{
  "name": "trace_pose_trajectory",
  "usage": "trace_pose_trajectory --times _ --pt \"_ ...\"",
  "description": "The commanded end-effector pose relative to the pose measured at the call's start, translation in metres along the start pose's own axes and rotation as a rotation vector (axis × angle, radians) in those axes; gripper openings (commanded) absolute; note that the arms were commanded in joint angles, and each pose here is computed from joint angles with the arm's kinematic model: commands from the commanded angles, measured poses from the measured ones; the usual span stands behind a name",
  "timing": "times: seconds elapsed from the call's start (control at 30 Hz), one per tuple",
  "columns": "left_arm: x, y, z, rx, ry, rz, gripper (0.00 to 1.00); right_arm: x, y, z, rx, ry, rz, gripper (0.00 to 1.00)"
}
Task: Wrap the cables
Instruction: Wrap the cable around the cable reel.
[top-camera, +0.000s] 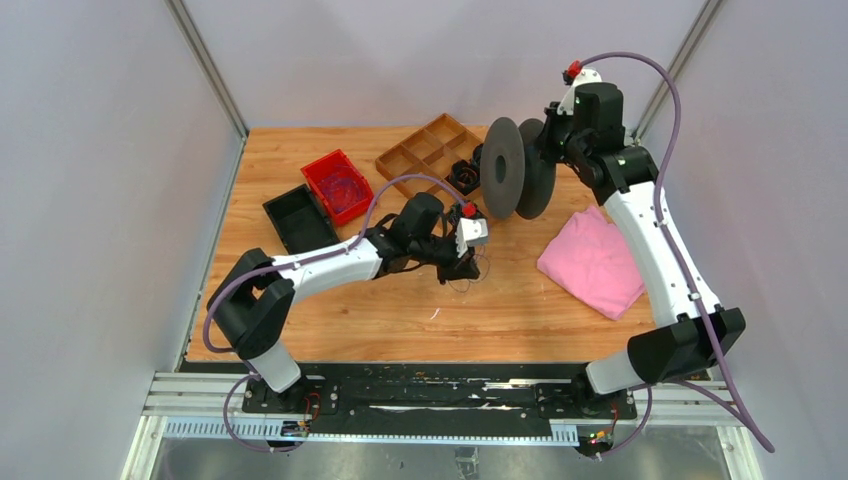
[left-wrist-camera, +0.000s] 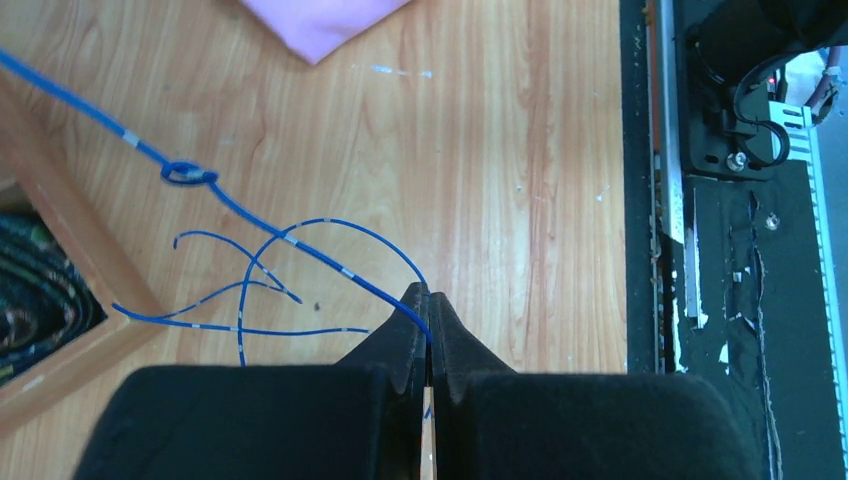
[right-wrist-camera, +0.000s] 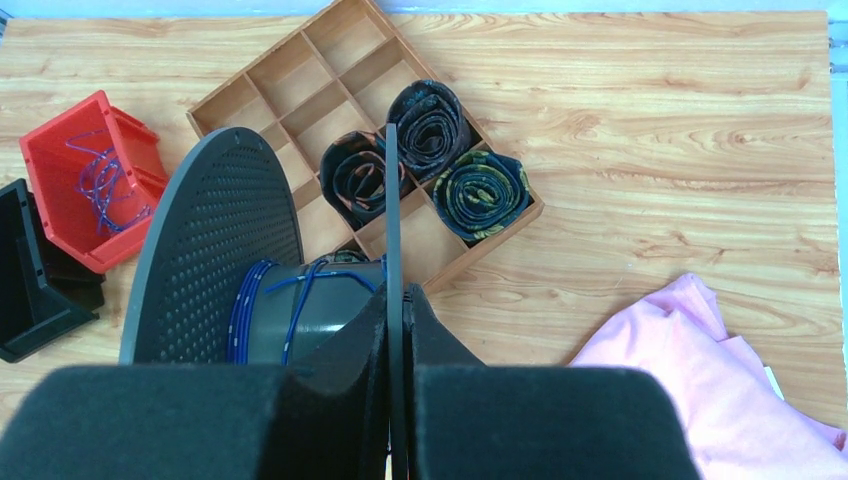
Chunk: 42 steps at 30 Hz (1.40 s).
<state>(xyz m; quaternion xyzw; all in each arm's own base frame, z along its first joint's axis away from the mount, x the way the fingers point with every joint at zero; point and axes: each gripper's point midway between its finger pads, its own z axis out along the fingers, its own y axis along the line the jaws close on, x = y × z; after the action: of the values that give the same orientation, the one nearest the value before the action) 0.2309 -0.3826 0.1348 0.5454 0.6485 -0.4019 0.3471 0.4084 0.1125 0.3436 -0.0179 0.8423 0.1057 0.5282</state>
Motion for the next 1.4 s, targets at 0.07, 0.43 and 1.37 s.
trace_pose_trajectory --times 0.07,0.43,1.37 --pt "-0.016 -0.033 0.004 0.086 0.034 0.089 0.0 -0.034 -0.019 0.007 0.098 -0.145 0.013 0.0" --pt "-0.074 -0.026 0.013 0.094 -0.014 0.012 0.0 0.007 -0.016 0.019 0.112 -0.094 -0.04 0.01" --pt "-0.131 0.022 -0.022 -0.07 0.029 -0.038 0.11 0.061 -0.001 0.015 0.048 -0.09 -0.243 0.01"
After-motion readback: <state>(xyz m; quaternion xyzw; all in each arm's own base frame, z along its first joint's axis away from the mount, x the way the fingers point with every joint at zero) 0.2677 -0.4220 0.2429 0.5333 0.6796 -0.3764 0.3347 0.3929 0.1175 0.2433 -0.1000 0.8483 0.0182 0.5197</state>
